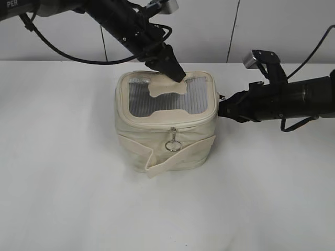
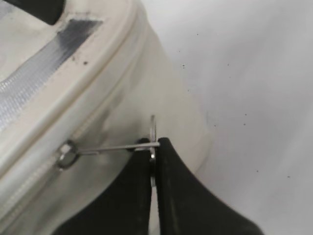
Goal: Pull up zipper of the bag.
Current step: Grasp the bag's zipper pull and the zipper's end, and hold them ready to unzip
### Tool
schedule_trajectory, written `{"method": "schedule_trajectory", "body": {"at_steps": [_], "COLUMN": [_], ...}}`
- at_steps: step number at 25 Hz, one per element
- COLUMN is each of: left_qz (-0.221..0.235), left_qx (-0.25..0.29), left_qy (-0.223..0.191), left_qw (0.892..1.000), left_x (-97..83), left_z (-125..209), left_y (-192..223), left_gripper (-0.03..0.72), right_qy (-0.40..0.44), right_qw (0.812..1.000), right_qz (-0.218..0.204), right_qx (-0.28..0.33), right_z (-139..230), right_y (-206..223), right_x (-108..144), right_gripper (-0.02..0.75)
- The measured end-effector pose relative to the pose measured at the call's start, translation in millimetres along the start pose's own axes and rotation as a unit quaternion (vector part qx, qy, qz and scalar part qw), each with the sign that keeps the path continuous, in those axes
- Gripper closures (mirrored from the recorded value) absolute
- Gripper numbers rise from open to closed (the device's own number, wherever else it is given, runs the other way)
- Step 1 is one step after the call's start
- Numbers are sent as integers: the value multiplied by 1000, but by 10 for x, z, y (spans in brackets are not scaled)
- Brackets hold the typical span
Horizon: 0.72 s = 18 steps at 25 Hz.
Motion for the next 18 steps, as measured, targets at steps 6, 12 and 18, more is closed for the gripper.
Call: {"method": "schedule_trajectory", "body": {"at_steps": [6,12,18], "left_qz": [0,0,0], "left_qx": [0,0,1], "left_qy": [0,0,0], "left_qw": [1000,1000,1000], "left_x": [1,1,-1], "left_z": [1,1,2], "left_y": [0,0,0], "left_gripper": [644,644,644], "right_qy": [-3,-14,-15], "right_qw": [1000,999,998], "right_qz": [6,12,10], "right_qx": [6,44,62], "right_z": [104,362,567], "right_y": [-165,-268,-421], "right_x": [80,109,201], "right_gripper": [717,717,717]}}
Point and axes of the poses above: a point on each arm's last joint axis where the gripper is mounted, y pointing out along that axis toward the gripper, x along the wrist's bending axis when the last joint is at zero, z = x × y, the point moved 10 cm from there along y, pointing out along that axis toward the gripper, and after that the axes turned 9 degrees about y, right-handed, at the moved point
